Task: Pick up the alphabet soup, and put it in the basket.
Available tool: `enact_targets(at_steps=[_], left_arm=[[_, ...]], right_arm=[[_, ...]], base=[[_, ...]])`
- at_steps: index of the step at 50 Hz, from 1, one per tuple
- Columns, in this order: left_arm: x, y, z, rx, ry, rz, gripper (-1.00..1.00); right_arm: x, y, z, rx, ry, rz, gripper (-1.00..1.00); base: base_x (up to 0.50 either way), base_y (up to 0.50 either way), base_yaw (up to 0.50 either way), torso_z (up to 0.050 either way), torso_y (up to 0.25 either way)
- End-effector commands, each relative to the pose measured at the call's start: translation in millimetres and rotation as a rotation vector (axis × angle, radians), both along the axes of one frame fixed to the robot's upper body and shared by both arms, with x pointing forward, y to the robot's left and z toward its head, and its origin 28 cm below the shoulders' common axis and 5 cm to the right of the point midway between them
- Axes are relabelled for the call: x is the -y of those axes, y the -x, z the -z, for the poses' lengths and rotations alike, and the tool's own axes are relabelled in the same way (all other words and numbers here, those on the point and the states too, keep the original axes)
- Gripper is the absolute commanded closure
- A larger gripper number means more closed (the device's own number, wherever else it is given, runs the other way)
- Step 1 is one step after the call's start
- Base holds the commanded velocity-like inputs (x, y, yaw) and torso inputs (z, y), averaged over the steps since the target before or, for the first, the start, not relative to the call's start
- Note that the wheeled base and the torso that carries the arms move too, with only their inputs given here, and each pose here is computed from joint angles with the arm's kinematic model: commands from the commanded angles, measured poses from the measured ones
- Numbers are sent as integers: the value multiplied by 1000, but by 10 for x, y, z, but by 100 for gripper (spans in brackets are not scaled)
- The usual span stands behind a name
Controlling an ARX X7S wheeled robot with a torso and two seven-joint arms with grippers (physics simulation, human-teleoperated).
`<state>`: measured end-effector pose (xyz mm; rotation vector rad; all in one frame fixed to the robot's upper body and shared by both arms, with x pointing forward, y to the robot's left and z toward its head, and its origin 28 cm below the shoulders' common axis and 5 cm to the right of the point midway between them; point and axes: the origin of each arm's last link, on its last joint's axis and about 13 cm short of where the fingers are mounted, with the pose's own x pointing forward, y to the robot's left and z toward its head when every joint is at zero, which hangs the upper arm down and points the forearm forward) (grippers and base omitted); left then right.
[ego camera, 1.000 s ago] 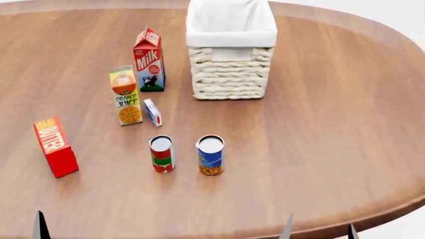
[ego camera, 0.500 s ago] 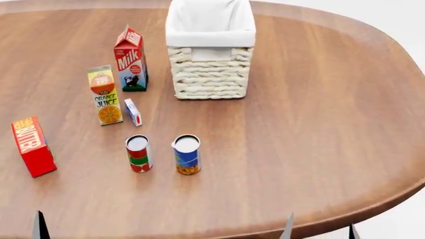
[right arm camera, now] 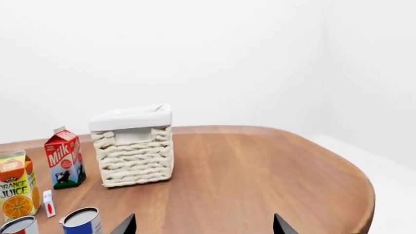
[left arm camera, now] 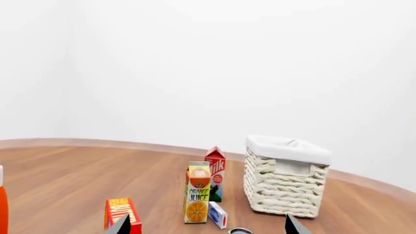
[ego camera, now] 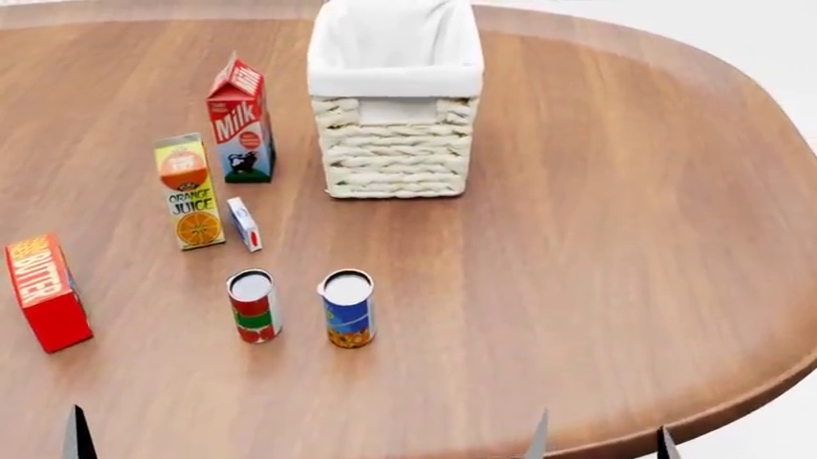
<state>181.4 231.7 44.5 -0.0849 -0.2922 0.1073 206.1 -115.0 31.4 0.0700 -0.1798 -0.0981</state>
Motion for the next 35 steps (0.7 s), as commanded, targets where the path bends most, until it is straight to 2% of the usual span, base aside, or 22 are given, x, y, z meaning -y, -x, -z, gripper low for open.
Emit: enact_targets(at_steps=[1, 35], left_arm=[[3, 4, -6, 1, -1, 1, -100], [2, -20, 14, 4, 1, 0, -100]], right_arm=[[-14, 24, -11, 15, -3, -19, -100], [-45, 14, 12, 9, 14, -28, -100]], base=[[211, -39, 0, 0, 0], [122, -29, 0, 0, 0]])
